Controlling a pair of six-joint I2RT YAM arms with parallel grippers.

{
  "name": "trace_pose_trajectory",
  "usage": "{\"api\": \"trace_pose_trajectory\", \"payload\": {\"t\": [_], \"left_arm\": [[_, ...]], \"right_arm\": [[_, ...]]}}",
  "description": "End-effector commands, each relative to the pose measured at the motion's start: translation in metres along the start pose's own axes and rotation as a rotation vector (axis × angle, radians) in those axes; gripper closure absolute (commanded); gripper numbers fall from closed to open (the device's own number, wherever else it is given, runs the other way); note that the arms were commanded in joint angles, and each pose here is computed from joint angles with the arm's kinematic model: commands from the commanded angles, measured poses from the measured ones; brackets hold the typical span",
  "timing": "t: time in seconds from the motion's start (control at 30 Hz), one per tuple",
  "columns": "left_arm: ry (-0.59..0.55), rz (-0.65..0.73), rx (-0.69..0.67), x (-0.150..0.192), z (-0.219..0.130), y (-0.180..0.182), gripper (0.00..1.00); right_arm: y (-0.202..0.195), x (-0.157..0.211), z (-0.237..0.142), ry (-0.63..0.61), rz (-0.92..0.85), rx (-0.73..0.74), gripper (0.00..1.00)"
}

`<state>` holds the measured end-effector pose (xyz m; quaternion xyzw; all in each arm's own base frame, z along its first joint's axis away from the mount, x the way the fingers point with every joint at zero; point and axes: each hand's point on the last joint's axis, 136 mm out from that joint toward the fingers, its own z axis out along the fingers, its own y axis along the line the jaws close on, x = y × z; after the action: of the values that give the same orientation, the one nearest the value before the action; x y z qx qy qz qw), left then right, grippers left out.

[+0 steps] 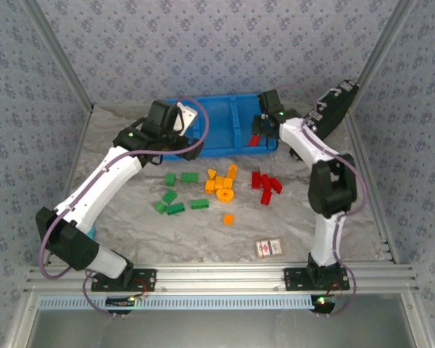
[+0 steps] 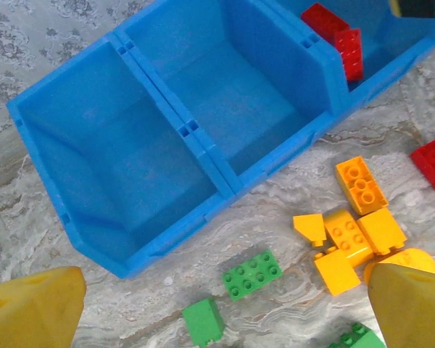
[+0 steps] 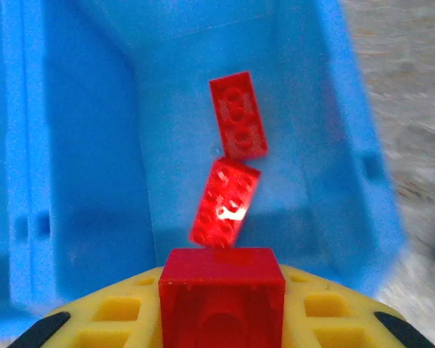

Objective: Sort the legos into containers by color
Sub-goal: Place the lego in the container, then pick up the lego from the middle-right of the table.

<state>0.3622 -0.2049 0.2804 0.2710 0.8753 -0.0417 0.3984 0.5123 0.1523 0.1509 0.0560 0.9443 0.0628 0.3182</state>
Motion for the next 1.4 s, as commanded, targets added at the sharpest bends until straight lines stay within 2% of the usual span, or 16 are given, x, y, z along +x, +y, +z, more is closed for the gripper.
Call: {"api": "trace_pose_trajectory", "payload": {"t": [0.0,0.23,0.5,0.63,0.93,1.07,1.37], "left_arm": [[0.004,0.013,-0.003,-0.004,-0.002,0.008,0.00],[0.046,0.016,-0.016,0.001,0.003,0.019,0.00],[0.060,0.003,0.008,0.000,0.014,0.016,0.00],[0.050,-0.015,0.027,-0.003,0.011,0.013,0.00],[0.013,-0.046,0.035,0.003,0.002,0.009,0.00],[0.006,-0.063,0.043,0.009,0.001,0.006,0.00],[-0.032,-0.063,0.056,0.013,-0.005,0.002,0.00]], "right_arm": [[0.005,-0.005,0.026,0.043,0.002,-0.001,0.70],[0.013,-0.006,0.080,0.092,0.014,0.002,0.66],[0.014,-0.003,0.081,0.100,-0.004,-0.011,0.53],[0.016,-0.002,0.064,0.085,-0.026,-0.015,0.46],[0.013,0.010,0.005,0.037,-0.069,-0.004,0.46],[0.004,0.036,-0.023,0.050,-0.069,0.015,0.46],[-0.006,0.129,-0.075,0.074,-0.058,0.039,0.41]]}}
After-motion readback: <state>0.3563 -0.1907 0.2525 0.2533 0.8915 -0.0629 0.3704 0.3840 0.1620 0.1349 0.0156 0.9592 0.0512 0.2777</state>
